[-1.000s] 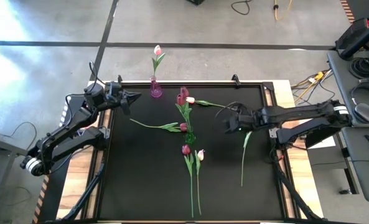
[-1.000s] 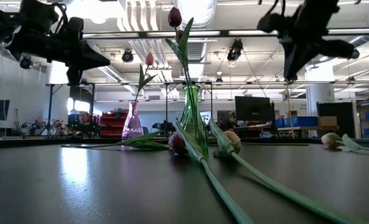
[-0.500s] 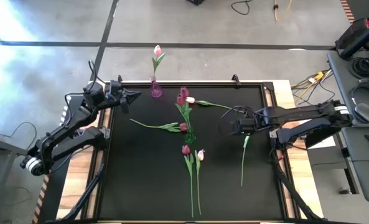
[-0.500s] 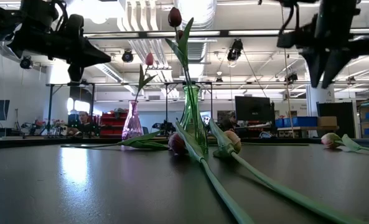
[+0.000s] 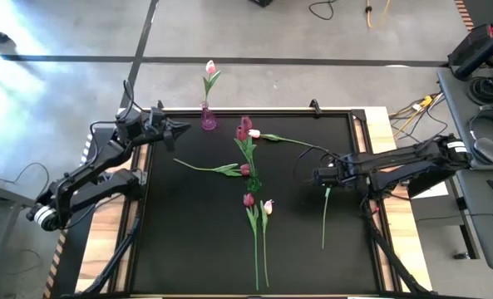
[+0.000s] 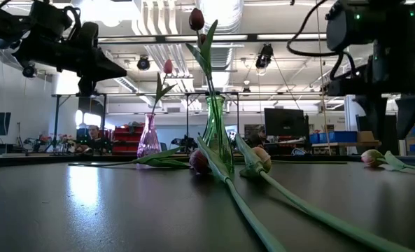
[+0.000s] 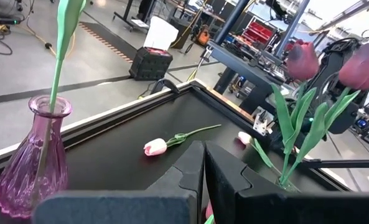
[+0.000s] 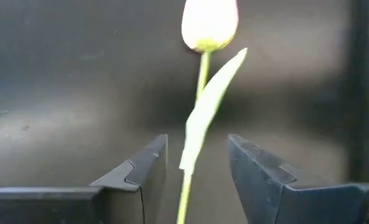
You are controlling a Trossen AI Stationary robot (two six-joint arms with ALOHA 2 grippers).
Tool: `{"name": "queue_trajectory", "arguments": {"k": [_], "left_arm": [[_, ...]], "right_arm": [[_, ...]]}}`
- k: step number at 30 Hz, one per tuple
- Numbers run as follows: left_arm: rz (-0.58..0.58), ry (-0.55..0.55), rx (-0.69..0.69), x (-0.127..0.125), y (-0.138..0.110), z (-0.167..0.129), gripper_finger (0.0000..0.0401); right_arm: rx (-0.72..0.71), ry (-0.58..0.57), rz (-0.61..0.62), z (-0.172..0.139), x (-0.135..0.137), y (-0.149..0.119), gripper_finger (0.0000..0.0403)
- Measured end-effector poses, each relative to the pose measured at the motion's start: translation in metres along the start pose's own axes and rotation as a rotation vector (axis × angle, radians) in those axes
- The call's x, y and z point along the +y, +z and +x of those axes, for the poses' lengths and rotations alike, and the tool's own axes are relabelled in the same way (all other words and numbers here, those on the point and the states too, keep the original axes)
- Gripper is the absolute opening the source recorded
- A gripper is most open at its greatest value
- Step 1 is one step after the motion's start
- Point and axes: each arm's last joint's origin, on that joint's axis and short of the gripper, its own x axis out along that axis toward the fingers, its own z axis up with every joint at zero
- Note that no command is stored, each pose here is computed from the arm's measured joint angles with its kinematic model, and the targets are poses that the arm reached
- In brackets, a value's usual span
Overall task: Sort flowers into vase by color
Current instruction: Put the pink flower into the violet vase
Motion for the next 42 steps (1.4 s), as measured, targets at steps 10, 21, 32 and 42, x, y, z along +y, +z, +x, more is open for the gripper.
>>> {"name": "queue_trajectory", "arguments": {"k": [10,21,32,42], "left_arm": [[-0.014,0.007,0.020,0.003,-0.002,0.003,0.0000],[-0.014,0.007,0.020,0.003,-0.002,0.003,0.0000],[-0.014,0.007,0.019,0.003,-0.002,0.003,0.0000],[-0.026,-0.036,-0.005,0.000,0.002,0.003,0.0000]], "right_arm": [[0.030,-0.004,0.038,0.029,-0.011,-0.003,0.0114],[0.041,0.064,0.038,0.047,-0.013,-0.005,0.0089],[0.013,0.104,-0.028,0.047,-0.010,-0.005,0.0024],[-0.106,0.282,-0.128,0.006,0.024,-0.001,0.0013]]}}
